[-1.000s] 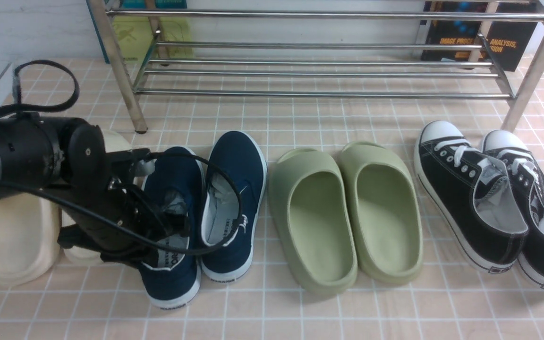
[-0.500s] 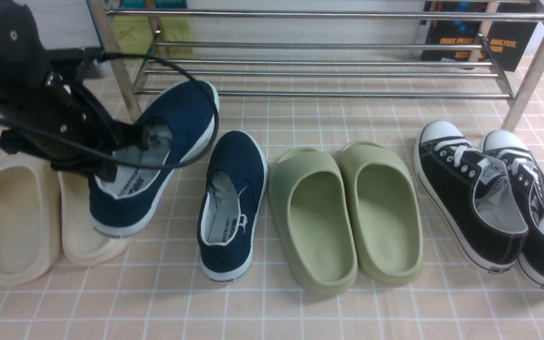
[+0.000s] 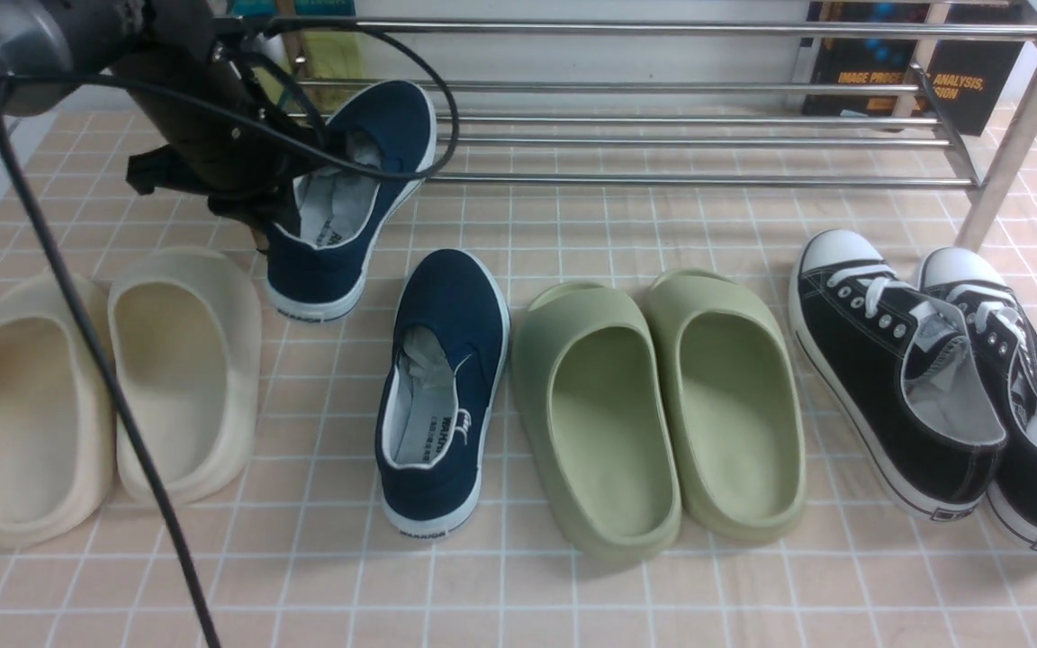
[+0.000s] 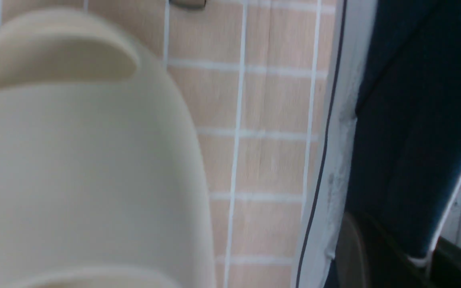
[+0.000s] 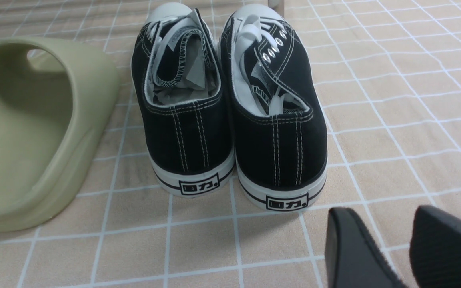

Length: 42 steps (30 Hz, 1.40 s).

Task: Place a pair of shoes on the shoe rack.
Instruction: Use the left arm to put a shoe into the shoe rack

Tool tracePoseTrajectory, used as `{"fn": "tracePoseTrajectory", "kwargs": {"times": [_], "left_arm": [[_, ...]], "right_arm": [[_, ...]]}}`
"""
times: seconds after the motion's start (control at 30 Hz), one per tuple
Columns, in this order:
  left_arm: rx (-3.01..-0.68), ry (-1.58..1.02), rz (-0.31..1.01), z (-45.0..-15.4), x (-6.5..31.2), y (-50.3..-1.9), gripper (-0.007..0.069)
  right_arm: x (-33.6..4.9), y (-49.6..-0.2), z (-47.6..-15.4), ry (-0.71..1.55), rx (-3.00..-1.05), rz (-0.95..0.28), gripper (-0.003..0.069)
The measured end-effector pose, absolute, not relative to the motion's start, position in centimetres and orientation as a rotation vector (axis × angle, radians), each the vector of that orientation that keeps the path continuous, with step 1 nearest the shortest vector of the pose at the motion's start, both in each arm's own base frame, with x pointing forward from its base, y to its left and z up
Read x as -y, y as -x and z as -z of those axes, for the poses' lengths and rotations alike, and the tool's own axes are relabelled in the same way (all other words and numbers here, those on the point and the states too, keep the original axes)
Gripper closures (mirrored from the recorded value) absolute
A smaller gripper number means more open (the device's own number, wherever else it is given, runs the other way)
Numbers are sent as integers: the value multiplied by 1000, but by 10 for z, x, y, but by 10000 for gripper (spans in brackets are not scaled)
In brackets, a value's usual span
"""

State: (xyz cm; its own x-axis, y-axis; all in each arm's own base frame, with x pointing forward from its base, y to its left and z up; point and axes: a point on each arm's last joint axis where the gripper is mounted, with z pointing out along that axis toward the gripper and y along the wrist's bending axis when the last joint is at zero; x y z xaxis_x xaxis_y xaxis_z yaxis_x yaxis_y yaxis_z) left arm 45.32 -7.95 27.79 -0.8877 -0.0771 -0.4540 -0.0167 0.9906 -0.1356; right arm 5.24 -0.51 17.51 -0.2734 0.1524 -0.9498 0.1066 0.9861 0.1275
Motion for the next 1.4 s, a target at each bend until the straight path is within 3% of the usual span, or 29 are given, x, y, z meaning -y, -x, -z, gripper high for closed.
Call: {"fn": "tracePoseTrajectory", "kwargs": {"times": [0.33, 0.77, 0.9, 1.03, 1.13, 1.27, 1.4], "left_arm": [[-2533, 172, 217, -270, 86, -501, 584], [-2508, 207, 190, -269, 86, -506, 547], [-2502, 200, 165, -270, 85, -507, 470], [-2498, 189, 143, -277, 83, -505, 342], [-2481, 157, 115, -288, 80, -501, 306], [-2455, 73, 57, -314, 75, -491, 323], [-2530, -31, -20, -335, 69, -470, 438]], "right_arm": [[5, -52, -175, -188, -1851, -44, 421], [5, -52, -175, -188, -1851, -44, 421], [5, -52, -175, -188, -1851, -44, 421], [5, -52, -175, -188, -1851, -44, 421], [5, -52, -175, -188, -1851, -44, 421], [5, -52, -175, -188, -1851, -44, 421], [5, -52, -175, -188, -1851, -44, 421]]}}
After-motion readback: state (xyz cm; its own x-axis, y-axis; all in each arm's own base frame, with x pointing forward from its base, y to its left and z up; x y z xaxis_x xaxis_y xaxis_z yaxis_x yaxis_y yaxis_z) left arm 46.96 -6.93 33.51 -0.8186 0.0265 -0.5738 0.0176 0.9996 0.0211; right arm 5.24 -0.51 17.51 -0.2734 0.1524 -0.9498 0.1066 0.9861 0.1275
